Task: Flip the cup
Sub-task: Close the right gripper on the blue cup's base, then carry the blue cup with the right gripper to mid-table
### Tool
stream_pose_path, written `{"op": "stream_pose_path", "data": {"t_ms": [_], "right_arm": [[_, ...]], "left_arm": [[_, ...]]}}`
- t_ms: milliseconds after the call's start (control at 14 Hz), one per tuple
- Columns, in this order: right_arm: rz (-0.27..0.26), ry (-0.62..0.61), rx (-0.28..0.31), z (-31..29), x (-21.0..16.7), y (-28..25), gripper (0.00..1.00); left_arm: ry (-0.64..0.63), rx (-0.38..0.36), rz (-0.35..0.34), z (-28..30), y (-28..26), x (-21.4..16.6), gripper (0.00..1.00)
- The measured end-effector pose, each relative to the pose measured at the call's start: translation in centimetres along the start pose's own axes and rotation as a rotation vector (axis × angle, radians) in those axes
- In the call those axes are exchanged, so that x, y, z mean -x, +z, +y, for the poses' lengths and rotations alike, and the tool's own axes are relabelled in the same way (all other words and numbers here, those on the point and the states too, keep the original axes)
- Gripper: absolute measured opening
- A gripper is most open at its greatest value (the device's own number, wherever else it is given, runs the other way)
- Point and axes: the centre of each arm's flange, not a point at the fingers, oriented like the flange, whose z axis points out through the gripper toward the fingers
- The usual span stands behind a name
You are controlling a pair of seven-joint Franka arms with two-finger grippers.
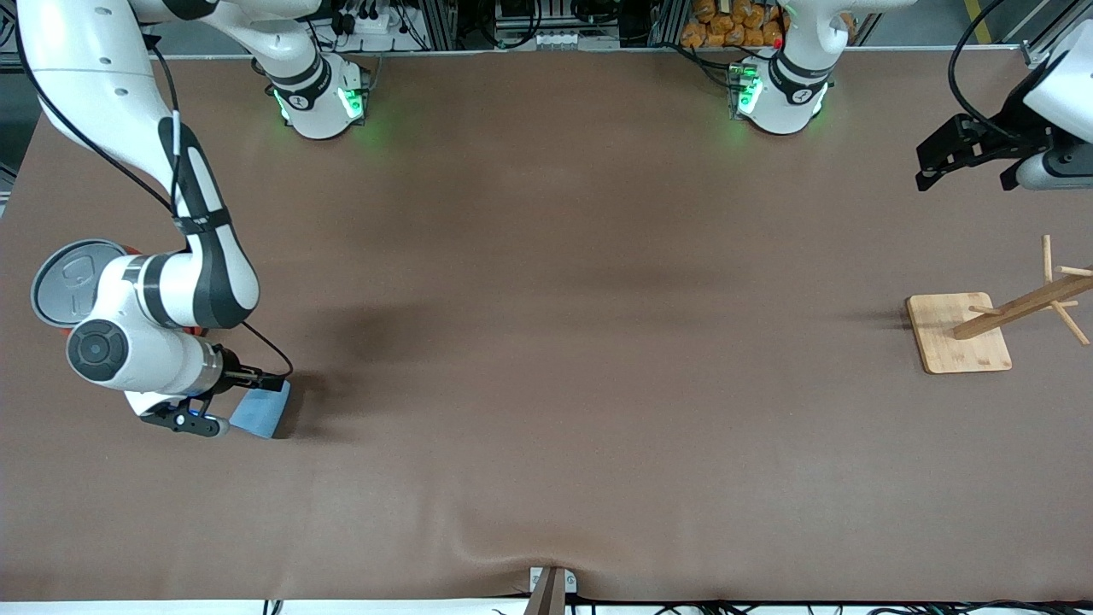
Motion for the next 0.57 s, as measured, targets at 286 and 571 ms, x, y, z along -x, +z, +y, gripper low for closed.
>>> {"op": "stream_pose_path", "data": {"t_ms": [286, 571], "right_arm": [[0.04, 0.014, -0.008, 0.0, -0.8, 3.3, 1.0], [0.082, 0.01, -0.017, -0.3, -1.4, 5.3, 1.0]], "left_arm": [[0.0, 0.0, 0.0, 0.3, 0.0, 0.0, 1.0], [0.0, 0.0, 0.0, 0.4, 0.0, 0.0, 1.0]]}}
